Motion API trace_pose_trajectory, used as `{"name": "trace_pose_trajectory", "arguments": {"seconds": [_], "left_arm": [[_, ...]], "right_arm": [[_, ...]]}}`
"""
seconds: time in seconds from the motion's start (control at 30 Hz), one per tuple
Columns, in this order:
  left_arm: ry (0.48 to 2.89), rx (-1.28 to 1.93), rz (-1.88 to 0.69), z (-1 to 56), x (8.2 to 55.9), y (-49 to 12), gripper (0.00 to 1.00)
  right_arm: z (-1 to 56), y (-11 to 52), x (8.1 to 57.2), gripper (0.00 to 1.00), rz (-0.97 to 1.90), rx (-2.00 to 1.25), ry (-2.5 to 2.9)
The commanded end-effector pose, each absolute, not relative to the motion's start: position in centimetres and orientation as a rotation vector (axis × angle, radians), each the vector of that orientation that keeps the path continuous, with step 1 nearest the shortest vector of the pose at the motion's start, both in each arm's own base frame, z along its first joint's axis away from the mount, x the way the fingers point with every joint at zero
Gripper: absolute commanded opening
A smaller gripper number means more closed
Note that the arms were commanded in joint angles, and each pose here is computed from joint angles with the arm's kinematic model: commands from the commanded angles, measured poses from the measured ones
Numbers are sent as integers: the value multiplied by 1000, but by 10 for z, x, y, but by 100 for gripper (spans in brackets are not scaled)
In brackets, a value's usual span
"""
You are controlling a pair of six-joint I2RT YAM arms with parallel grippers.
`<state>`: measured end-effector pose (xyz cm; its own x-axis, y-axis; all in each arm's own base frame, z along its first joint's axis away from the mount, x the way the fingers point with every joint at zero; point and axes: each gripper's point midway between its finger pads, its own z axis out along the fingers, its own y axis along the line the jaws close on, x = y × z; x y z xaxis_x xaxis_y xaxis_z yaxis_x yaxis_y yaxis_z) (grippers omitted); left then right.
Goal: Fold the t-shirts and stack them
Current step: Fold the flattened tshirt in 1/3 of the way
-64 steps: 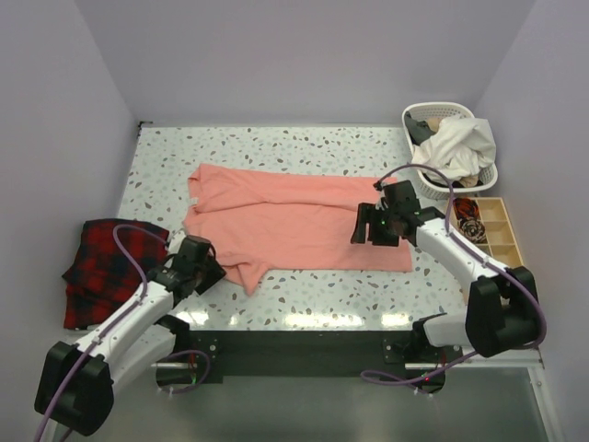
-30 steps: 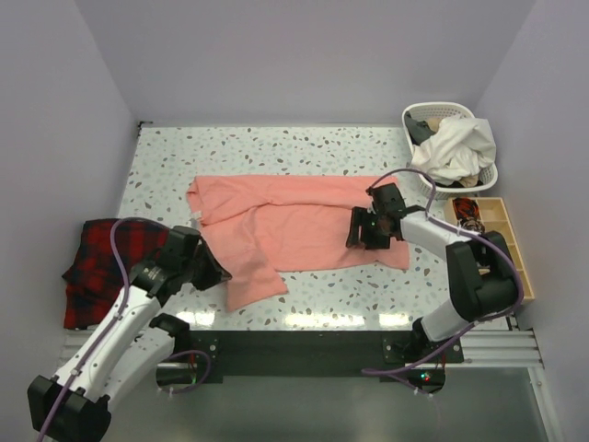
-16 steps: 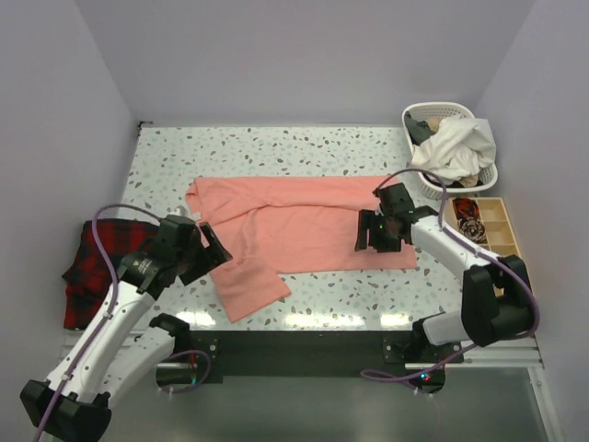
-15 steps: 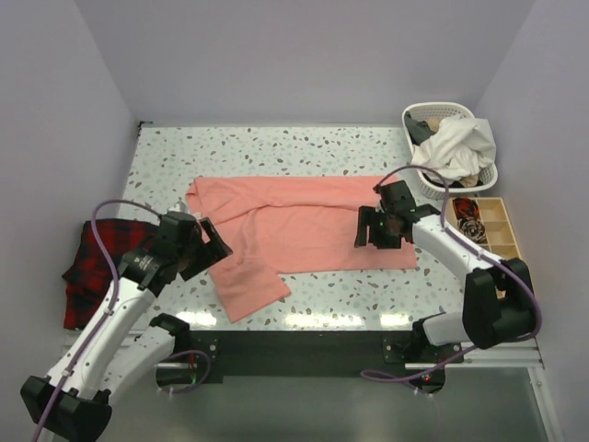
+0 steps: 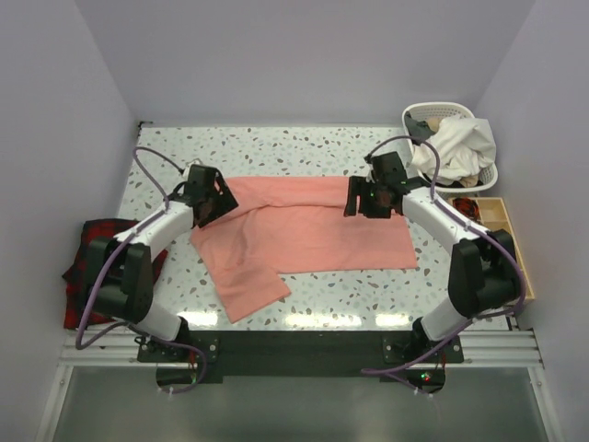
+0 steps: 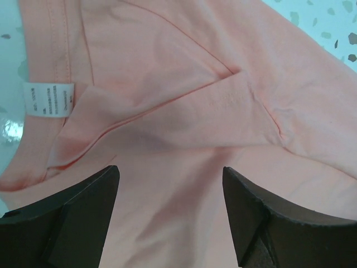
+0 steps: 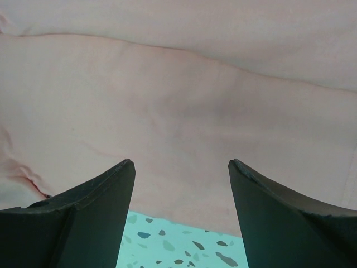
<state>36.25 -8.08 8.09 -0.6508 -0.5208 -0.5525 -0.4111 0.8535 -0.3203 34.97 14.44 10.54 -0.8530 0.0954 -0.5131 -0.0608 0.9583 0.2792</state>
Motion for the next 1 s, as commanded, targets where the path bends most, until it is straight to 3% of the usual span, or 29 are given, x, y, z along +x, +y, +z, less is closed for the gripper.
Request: {"name": "trace_pose_trajectory", "arguments": {"seconds": [0.0, 0.47, 0.97], "left_arm": [[2194, -534, -296, 114, 423, -90, 79], [2258, -491, -251, 72, 461, -96, 78], [2330, -457, -300, 52, 444, -105, 73]], "right_arm": [[102, 148, 357, 72, 406, -4, 2565], [67, 153, 355, 72, 417, -20, 2659], [60, 150, 349, 72, 403, -21, 2681]]}}
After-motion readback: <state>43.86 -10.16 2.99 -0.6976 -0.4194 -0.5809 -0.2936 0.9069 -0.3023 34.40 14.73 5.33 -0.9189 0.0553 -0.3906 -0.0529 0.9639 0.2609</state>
